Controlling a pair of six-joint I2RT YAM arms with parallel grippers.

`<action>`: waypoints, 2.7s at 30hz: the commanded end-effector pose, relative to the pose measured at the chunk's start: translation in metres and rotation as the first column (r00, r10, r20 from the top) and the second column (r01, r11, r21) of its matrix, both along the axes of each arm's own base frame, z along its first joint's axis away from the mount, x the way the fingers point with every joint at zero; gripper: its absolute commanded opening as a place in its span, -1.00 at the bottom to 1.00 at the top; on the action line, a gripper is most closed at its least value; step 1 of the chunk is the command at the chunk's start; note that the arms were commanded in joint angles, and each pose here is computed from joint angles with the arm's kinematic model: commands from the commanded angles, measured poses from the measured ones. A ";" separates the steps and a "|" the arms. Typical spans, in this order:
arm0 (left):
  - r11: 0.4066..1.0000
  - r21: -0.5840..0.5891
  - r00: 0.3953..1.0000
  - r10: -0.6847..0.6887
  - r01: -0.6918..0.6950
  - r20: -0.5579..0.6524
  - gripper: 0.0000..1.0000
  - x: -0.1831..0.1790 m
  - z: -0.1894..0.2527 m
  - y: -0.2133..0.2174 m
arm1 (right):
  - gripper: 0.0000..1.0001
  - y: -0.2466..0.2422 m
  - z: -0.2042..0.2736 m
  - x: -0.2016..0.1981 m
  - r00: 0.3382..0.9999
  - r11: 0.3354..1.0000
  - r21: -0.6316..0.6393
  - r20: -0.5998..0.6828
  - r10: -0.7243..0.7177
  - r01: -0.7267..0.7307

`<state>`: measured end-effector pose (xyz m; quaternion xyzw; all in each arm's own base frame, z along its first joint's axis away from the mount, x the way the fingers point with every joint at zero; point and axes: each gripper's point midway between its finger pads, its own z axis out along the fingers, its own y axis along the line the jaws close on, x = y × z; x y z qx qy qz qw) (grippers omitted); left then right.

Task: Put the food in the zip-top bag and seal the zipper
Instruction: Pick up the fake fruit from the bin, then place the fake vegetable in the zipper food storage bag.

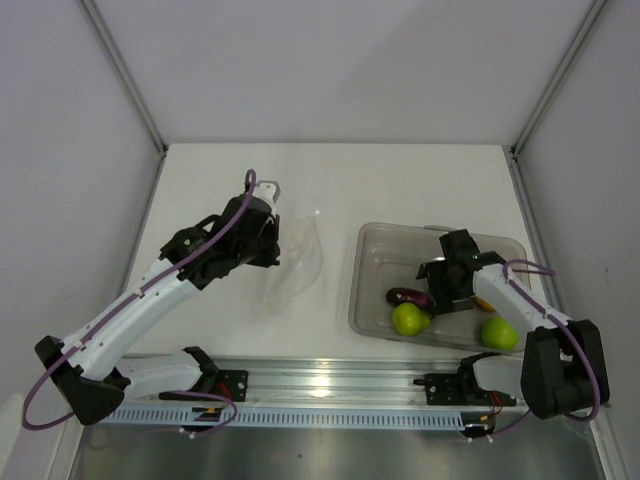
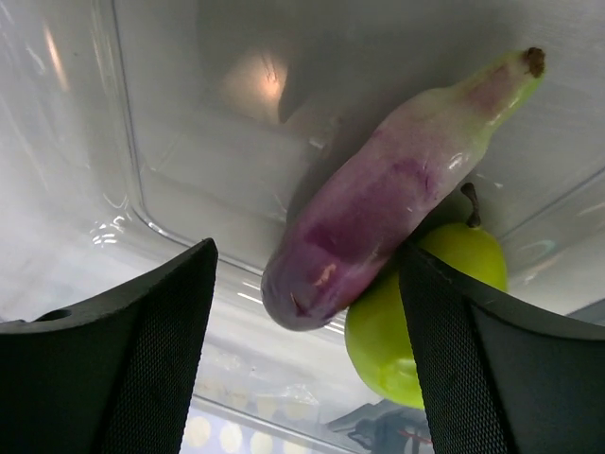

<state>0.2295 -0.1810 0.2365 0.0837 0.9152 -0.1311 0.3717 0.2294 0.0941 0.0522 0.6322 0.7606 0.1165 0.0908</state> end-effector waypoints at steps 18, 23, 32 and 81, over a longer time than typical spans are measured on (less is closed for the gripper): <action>1.000 -0.022 1.000 0.001 -0.001 0.006 -0.99 0.000 0.000 -0.002 | -0.78 0.028 -0.010 0.018 0.988 0.988 -0.058 0.039 0.146 -0.144; 1.000 -0.013 1.000 0.000 0.000 -0.008 -0.99 0.000 -0.005 -0.002 | -1.00 0.035 0.040 0.044 0.903 0.889 -0.251 0.105 0.417 -0.382; 0.999 -0.007 0.999 0.041 -0.041 -0.013 -0.99 0.005 -0.004 -0.001 | -1.00 0.071 0.141 0.044 0.615 0.620 -0.540 0.222 0.757 -0.569; 0.992 -0.111 0.995 0.049 -0.059 -0.085 -0.99 0.001 -0.003 -0.020 | 0.88 0.250 0.233 -0.007 0.295 0.560 -0.595 0.487 0.822 -0.577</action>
